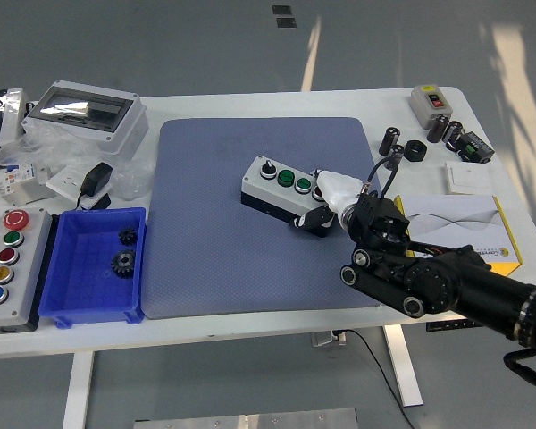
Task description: Pick up the button,place it on the desk,press the button,press the button
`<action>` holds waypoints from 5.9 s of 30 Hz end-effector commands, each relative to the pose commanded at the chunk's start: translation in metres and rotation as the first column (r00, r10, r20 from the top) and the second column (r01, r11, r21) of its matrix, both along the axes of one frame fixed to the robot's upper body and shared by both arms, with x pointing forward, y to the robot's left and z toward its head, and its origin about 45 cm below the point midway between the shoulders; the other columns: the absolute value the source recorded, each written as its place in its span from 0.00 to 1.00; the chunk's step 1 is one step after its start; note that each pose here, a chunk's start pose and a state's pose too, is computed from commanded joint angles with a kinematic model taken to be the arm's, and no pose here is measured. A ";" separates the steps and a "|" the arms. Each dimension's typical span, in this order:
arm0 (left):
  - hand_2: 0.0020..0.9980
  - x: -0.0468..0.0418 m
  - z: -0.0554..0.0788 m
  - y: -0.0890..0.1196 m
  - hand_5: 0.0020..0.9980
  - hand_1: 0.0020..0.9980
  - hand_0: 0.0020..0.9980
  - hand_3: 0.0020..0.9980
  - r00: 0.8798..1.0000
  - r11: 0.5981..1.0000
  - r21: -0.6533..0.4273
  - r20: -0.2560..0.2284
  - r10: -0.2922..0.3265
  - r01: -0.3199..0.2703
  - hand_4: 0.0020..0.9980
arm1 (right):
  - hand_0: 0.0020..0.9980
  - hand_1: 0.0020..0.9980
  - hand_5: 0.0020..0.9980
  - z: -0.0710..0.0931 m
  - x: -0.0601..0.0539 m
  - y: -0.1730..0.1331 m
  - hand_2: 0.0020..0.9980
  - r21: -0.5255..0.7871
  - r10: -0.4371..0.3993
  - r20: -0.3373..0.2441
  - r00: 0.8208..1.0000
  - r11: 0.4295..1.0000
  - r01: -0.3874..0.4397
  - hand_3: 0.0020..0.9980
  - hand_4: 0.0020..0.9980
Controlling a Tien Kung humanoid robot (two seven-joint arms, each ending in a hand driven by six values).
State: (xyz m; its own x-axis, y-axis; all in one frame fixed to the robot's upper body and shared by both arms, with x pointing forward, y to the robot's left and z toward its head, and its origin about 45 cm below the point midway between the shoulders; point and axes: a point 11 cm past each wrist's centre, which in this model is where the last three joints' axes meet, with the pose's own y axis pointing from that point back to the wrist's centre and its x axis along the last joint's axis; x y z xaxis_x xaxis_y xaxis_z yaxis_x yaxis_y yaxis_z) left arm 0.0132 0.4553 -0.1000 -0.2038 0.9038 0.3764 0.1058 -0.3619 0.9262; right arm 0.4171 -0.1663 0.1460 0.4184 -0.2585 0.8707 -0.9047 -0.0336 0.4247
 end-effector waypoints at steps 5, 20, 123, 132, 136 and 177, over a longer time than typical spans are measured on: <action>0.55 -0.0004 0.000 -0.001 0.19 0.59 0.63 0.60 1.000 1.000 -0.002 -0.001 -0.001 0.001 0.60 | 0.29 0.45 0.15 0.006 0.002 -0.001 0.47 -0.001 0.010 0.035 0.999 1.000 -0.010 0.61 0.51; 0.55 -0.0047 -0.003 -0.006 0.19 0.59 0.63 0.61 1.000 1.000 -0.012 -0.002 0.008 -0.008 0.60 | 0.17 0.31 0.00 0.032 -0.020 -0.010 0.36 0.098 0.212 0.133 0.968 0.969 -0.226 0.41 0.27; 0.55 -0.0077 -0.005 -0.011 0.16 0.58 0.63 0.60 1.000 1.000 -0.022 -0.018 -0.006 0.006 0.57 | 1.00 1.00 0.10 0.073 -0.067 -0.054 1.00 0.266 0.325 0.054 0.944 0.907 -0.328 1.00 0.80; 0.55 -0.0079 -0.005 -0.012 0.16 0.57 0.63 0.60 1.000 1.000 -0.021 -0.018 0.000 0.000 0.57 | 1.00 1.00 0.10 0.126 -0.060 -0.060 1.00 0.266 0.291 0.001 0.957 0.922 -0.281 1.00 0.80; 0.55 -0.0083 -0.005 -0.011 0.15 0.57 0.63 0.60 1.000 1.000 -0.020 -0.019 0.001 -0.002 0.56 | 1.00 1.00 0.13 0.132 -0.060 -0.060 1.00 0.258 0.298 -0.084 0.951 0.928 -0.268 1.00 0.78; 0.55 -0.0076 -0.004 -0.010 0.13 0.57 0.63 0.60 1.000 1.000 -0.018 -0.021 -0.003 0.002 0.56 | 0.00 0.06 0.03 0.073 -0.050 -0.025 0.19 0.274 0.340 -0.309 0.888 0.926 -0.259 0.78 0.24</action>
State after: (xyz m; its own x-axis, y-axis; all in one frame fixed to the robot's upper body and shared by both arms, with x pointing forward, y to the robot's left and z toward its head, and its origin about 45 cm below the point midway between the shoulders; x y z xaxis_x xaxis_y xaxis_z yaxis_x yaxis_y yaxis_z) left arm 0.0055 0.4454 -0.1042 -0.1938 0.9111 0.3639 0.1239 -0.3452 0.9303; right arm 0.3673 -0.1916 0.2191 0.7689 -0.2393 0.5929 -0.6338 -0.4075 0.6575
